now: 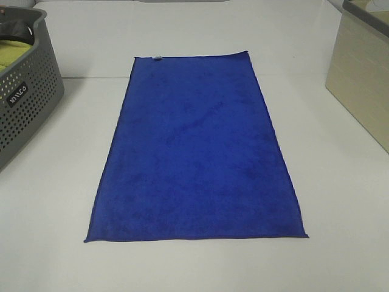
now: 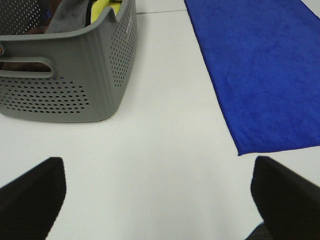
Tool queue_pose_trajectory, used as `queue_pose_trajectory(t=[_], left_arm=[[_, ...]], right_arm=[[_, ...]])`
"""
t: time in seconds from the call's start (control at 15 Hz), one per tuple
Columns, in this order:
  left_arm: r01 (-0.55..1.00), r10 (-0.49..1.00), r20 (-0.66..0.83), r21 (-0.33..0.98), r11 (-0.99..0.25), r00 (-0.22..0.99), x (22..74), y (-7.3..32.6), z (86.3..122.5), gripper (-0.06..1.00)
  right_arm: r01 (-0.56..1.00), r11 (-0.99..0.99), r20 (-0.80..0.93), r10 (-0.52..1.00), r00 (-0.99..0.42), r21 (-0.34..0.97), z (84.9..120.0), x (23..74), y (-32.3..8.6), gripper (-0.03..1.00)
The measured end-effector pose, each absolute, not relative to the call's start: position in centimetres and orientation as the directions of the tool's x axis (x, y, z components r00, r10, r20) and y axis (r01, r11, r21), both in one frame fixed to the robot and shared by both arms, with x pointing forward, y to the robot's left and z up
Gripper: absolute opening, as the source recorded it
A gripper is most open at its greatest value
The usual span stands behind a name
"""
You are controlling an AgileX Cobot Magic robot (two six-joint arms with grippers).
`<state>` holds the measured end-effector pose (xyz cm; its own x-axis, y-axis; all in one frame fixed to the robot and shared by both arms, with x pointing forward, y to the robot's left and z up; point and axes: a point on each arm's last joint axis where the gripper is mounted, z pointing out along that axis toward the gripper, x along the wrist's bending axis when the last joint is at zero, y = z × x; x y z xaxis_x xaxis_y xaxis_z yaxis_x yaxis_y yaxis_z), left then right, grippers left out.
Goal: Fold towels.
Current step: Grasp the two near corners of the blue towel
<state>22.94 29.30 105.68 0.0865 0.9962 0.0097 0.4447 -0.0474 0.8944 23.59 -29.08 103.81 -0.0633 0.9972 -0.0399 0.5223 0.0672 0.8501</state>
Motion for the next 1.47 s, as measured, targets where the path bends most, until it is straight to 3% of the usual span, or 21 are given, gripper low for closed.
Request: queue_pose_trajectory(t=[1.47], left_arm=[[0.445,0.996,0.010,0.894,-0.047,0.086,22.94,29.30,105.68,0.95]], right_arm=[[0.522,0.067,-0.040,0.997,-0.063,0.850,103.81,23.59,-29.08,0.83]])
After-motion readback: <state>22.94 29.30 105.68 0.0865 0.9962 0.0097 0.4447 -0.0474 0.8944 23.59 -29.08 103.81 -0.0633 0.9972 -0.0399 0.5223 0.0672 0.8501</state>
